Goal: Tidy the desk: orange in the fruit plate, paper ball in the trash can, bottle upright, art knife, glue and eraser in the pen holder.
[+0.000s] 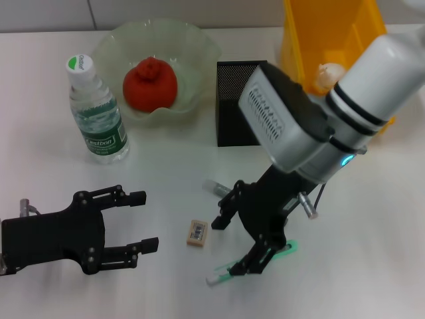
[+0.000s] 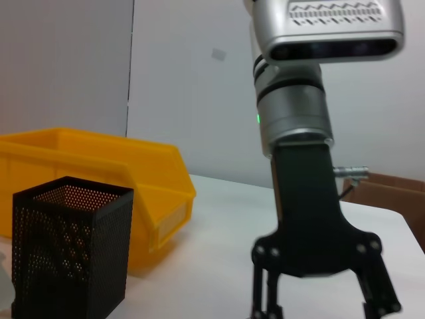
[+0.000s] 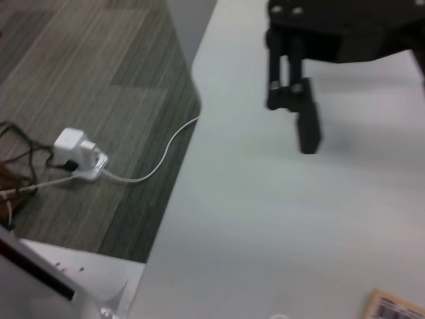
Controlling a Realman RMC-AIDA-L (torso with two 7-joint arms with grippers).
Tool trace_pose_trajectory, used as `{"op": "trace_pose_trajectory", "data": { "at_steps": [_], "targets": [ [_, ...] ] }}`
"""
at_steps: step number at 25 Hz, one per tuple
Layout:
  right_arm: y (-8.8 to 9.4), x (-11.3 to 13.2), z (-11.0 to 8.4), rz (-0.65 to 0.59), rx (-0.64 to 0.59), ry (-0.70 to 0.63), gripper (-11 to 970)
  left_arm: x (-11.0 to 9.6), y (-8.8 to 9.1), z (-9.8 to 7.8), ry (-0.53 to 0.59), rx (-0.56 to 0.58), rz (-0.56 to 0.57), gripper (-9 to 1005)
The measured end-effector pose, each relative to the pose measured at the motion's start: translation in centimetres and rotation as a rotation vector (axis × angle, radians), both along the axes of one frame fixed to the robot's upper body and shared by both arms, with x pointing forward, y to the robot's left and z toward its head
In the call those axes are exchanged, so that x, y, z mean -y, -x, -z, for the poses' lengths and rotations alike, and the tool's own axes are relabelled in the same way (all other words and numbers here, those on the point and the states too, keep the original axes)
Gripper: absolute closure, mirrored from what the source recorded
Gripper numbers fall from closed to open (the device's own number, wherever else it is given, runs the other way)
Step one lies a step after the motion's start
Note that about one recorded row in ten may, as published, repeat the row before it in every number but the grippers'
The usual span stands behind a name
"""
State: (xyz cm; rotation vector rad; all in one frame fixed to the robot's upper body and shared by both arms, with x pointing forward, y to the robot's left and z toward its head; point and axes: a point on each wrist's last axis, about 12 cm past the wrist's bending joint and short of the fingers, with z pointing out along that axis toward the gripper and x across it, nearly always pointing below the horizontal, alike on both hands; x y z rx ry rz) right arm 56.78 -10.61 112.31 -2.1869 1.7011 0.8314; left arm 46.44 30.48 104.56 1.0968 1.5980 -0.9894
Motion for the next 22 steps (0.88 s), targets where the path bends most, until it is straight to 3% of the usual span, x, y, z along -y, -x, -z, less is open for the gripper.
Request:
{"op": "trace_pose_trajectory", "data": {
  "at_steps": [7, 22],
  "targets": [
    [1.0, -1.4, 0.6, -0.076, 0.029, 0.026, 155, 0.0, 0.1, 0.0, 0.004, -0.003, -0.008, 211],
    [1.9, -2.6, 1.9, -0.122, 0.072, 0.044, 215, -0.2, 0.2, 0.1, 0.010, -0.005, -0.026, 212]
  ]
}}
